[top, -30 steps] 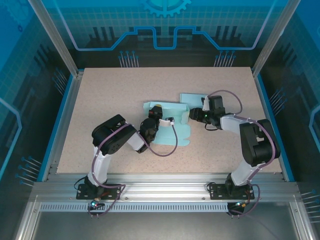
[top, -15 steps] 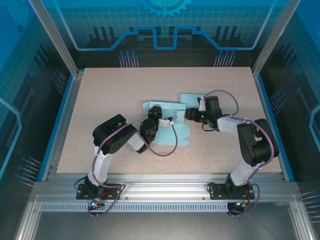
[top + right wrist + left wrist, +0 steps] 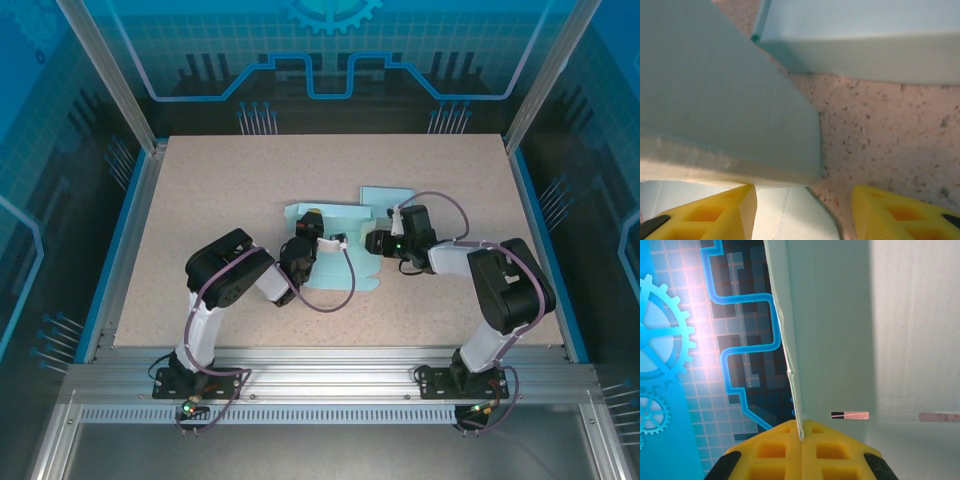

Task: Fold the paper box

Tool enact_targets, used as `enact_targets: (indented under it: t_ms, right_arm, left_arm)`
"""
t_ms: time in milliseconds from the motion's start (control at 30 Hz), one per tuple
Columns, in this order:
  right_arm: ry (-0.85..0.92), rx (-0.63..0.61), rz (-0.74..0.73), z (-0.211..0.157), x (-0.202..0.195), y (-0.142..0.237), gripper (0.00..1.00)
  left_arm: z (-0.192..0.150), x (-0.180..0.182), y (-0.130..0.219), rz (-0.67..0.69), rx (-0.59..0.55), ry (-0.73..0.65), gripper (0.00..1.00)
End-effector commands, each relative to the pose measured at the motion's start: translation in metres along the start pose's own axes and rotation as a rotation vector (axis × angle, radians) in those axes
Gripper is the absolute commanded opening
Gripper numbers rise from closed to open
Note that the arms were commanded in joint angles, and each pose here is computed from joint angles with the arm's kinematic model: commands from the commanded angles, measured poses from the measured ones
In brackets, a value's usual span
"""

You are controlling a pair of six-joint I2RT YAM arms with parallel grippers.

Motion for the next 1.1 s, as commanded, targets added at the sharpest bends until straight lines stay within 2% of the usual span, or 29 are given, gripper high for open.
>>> enact_targets:
  t_ms: [0,300,600,667,1000,1067]
  right_arm:
    - [0.031,-0.007,0.014,0.000,0.005,0.001,0.54]
    - [0.060,-0.043,-0.017,0.020,0.004,-0.003,0.55]
    - [0.141,-0.064,-0.174,0.034,0.001,-0.025,0.52]
    - [0.148,-0.101,-0.204,0.039,0.000,-0.028,0.52]
    - [0.170,-0.101,-0.355,0.032,-0.010,-0.040,0.27]
    - [0.172,-0.102,-0.369,0.031,-0.010,-0.039,0.24]
  left_arm:
    - [0.007,-0.019,0.001,-0.048,-0.029,-0.054,0.00]
    - [0.008,-0.017,0.001,-0.046,-0.038,-0.054,0.00]
    - [0.009,-0.017,0.002,-0.049,-0.046,-0.050,0.00]
    - [0.010,-0.018,0.002,-0.050,-0.047,-0.048,0.00]
    - [0.015,-0.009,0.004,-0.033,-0.053,-0.015,0.00]
    - [0.019,-0.003,0.006,-0.022,-0.059,0.009,0.05]
Point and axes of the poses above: each hand's point on the last joint's axis, 136 mm out from that joint toward the fingers, its own y axis back along the fingers, its own x axis along the line the jaws close on, z = x × y, the point moved 1 cm from there along y, back along the fingers, and after that the axes turned 12 degrees about y, right-handed, at the moved point
